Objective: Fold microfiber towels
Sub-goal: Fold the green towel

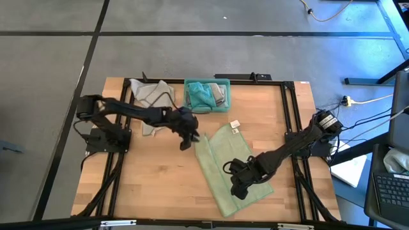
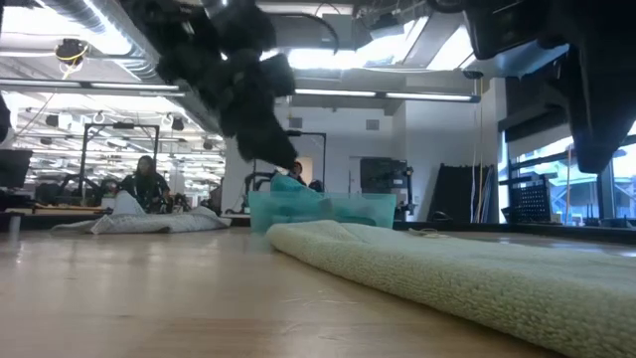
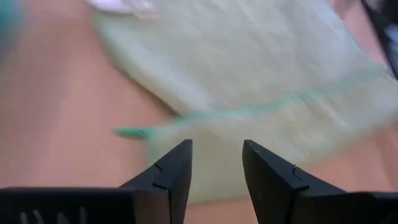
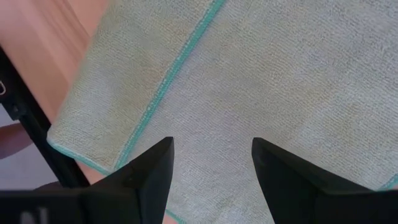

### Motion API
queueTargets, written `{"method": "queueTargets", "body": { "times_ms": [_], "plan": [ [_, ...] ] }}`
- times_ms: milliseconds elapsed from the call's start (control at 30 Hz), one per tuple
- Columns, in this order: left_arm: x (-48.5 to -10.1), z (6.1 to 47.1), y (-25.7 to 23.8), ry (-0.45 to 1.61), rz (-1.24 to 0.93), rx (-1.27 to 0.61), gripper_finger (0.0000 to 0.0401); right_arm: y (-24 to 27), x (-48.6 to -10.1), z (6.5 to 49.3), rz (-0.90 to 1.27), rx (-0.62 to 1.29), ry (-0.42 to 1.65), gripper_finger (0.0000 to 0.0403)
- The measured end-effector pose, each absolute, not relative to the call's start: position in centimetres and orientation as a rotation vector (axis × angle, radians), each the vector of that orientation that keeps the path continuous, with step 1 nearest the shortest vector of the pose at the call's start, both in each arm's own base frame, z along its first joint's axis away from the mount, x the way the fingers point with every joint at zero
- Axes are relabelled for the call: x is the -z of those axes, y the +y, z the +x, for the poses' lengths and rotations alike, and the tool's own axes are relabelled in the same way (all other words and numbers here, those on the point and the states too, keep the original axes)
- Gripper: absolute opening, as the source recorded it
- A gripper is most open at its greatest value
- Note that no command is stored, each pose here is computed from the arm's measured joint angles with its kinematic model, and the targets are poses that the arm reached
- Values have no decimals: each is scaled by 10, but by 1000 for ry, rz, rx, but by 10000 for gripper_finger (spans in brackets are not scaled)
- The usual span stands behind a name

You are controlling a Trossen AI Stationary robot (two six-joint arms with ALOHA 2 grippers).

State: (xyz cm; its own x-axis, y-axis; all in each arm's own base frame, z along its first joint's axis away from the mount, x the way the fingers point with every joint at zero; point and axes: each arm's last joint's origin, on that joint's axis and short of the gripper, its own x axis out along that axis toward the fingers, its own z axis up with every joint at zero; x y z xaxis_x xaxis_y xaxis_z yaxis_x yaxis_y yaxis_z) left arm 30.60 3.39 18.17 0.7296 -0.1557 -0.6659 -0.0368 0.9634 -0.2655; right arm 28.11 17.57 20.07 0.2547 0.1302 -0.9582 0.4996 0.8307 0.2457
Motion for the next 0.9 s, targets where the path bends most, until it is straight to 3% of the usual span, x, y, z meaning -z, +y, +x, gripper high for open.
{"method": "queueTargets", "body": {
  "times_ms": [167, 400, 700, 900],
  "plan": [
    [-180, 291, 47, 869, -307, -41, 135, 176, -201, 282, 575, 272, 1290, 219],
    [-159, 299, 51, 909, -304, 17, 140, 176, -202, 284, 579, 270, 1258, 219],
    [-135, 307, 56, 911, -304, 192, 179, 179, -202, 283, 575, 259, 1257, 219],
    [-128, 306, 66, 926, -331, 131, 193, 181, -202, 282, 571, 253, 1258, 219]
  ]
}}
